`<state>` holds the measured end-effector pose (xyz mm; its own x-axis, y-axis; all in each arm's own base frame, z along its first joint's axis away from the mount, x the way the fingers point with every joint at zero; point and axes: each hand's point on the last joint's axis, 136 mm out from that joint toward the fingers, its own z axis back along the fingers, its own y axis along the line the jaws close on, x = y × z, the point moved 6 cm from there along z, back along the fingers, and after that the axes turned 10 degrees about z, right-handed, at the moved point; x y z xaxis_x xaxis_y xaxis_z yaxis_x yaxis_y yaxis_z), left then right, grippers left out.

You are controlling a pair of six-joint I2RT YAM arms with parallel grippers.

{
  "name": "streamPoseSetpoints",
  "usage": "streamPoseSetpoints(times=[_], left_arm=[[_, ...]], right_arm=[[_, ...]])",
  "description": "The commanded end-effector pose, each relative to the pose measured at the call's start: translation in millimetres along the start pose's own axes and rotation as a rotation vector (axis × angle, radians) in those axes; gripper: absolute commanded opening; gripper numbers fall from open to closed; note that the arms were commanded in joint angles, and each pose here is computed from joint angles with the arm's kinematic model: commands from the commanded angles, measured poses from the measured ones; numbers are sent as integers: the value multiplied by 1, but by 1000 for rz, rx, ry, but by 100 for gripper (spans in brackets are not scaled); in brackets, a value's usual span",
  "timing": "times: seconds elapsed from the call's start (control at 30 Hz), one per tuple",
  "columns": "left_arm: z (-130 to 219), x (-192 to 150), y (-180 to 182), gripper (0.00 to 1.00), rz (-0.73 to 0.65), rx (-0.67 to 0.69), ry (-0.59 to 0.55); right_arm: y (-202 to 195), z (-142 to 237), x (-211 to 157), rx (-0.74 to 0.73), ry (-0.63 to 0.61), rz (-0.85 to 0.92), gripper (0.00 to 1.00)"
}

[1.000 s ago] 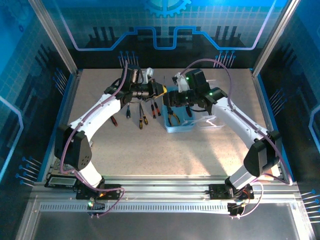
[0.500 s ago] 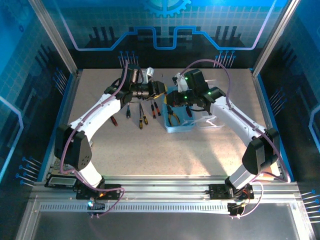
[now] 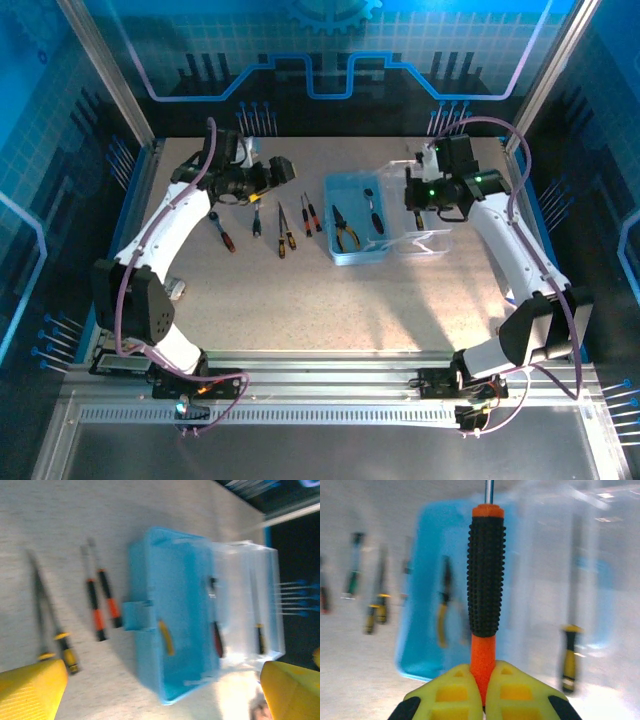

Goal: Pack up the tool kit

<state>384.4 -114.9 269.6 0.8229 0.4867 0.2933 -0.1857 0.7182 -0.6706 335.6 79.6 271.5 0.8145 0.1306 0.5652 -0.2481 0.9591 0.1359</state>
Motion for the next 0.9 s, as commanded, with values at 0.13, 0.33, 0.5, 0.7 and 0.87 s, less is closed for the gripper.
streamPoseSetpoints(times=[0.13, 0.33, 0.5, 0.7, 0.87], left_arm=[[3, -27, 57, 99, -63, 305, 43], [-8, -38, 73, 99, -38, 321, 79], [-12, -38, 75, 99, -32, 322, 86], [-15, -37, 75, 99, -32, 328, 95], [-17, -37, 76, 99, -32, 332, 101]], right_arm=[[-62, -8, -37, -273, 193, 3, 0], [-72, -23, -40, -284, 234, 19, 0], [-73, -36, -40, -271, 250, 27, 0], [-79, -50, -43, -291, 283, 36, 1], [-79, -54, -42, -284, 282, 44, 9]])
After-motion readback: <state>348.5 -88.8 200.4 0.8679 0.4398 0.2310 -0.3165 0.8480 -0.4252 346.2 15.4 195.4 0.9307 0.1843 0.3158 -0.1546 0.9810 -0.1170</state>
